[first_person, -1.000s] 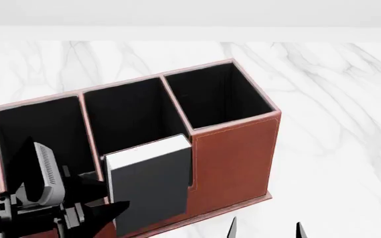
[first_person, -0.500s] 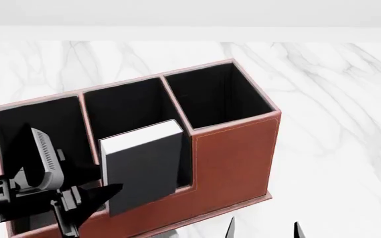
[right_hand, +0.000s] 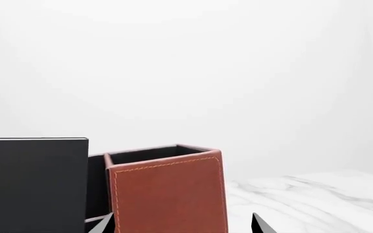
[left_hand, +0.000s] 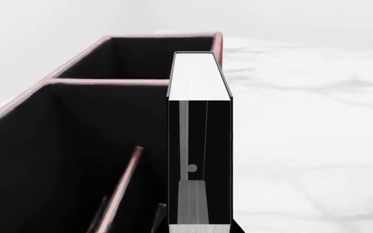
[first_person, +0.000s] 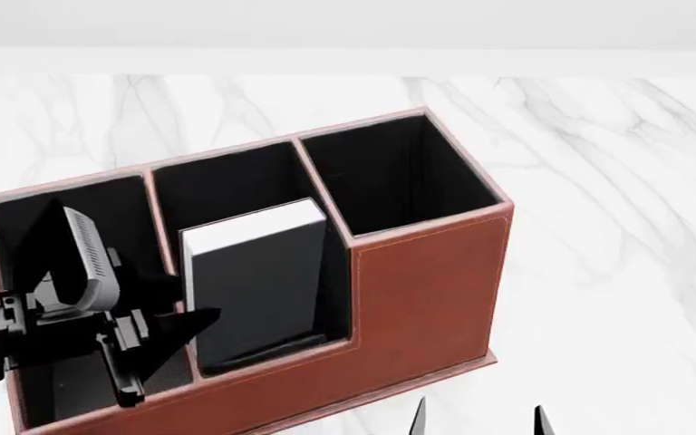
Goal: Pick up the book and place it in the back compartment of the caddy.
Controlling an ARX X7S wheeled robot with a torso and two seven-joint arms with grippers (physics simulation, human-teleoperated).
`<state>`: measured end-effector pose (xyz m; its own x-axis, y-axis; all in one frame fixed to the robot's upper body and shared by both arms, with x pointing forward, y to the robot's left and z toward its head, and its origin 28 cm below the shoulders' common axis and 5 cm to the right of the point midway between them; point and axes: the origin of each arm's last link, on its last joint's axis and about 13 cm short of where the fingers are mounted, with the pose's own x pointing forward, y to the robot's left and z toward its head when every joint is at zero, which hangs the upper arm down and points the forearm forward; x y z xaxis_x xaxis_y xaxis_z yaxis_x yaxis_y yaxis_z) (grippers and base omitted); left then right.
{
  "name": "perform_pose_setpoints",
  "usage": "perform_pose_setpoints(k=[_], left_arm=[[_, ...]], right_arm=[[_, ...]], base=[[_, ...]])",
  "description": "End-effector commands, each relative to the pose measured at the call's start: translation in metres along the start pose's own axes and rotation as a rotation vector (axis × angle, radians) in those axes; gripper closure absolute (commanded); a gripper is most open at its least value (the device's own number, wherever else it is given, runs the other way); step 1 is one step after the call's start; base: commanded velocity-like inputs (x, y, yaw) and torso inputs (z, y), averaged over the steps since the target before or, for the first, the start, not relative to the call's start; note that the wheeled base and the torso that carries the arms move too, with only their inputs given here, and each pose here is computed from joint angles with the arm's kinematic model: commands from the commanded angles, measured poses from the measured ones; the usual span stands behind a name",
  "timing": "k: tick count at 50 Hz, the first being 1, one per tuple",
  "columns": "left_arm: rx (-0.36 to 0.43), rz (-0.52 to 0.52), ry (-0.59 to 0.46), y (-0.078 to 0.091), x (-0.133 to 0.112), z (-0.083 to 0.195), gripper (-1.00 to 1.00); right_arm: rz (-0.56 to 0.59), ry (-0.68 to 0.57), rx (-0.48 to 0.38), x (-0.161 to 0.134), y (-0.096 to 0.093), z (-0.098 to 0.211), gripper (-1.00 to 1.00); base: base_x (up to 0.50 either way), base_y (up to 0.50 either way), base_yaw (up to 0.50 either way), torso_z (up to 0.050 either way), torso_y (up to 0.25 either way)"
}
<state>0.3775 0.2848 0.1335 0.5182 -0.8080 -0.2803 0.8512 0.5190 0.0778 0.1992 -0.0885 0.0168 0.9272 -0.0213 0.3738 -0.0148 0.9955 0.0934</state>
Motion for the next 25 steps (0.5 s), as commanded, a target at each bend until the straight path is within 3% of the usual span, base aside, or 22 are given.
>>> perform_pose_setpoints(k=[1, 25], left_arm=[[-0.025, 0.002, -0.088, 0.012, 0.005, 0.013, 1.0], [-0.095, -0.007, -0.097, 0.026, 0.019, 0.001, 1.0]], right_arm=[[0.003, 0.001, -0.001, 0.0, 0.001, 0.0, -1.0], [0.004, 0.004, 0.001, 0.0, 0.0, -0.002, -1.0]], base=[[0.0, 0.0, 0.0, 0.0, 0.0], [0.0, 0.0, 0.0, 0.0, 0.002]])
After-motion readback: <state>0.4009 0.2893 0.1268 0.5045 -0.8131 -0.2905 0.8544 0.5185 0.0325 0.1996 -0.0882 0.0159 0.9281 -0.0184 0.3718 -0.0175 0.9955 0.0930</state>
